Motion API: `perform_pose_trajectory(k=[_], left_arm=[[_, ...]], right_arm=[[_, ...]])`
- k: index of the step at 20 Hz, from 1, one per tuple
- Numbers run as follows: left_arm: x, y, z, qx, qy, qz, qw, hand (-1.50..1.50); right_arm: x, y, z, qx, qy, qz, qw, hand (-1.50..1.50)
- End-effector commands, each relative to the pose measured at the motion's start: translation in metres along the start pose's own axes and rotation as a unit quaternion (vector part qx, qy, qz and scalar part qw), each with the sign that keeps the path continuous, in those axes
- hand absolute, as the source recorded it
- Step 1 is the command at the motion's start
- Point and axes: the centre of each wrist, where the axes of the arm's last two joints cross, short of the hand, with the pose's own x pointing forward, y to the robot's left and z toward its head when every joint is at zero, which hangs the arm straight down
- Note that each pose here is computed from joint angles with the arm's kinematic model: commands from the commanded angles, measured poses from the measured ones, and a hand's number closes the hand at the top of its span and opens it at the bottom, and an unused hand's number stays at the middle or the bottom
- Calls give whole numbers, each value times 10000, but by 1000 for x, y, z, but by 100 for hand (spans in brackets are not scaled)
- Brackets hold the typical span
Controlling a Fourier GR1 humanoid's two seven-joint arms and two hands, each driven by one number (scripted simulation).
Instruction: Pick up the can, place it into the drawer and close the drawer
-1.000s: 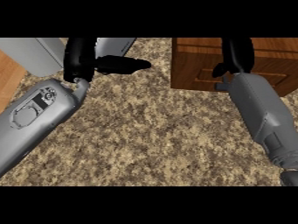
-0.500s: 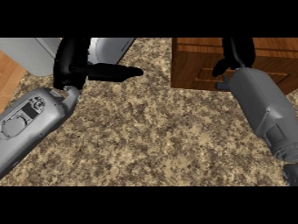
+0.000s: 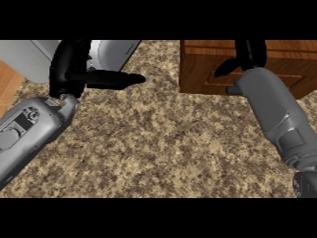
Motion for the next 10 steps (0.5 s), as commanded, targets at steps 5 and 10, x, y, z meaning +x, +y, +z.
perform_pose_trajectory(k=[5, 10], left_arm=[[-9, 6, 6, 139, 50, 5, 9999, -150], [-34, 16, 26, 240, 38, -65, 9997, -150]], right_arm=[[59, 12, -16, -517, 504, -2252, 9716, -150], [53, 4, -21, -565, 512, -2733, 9589, -150]])
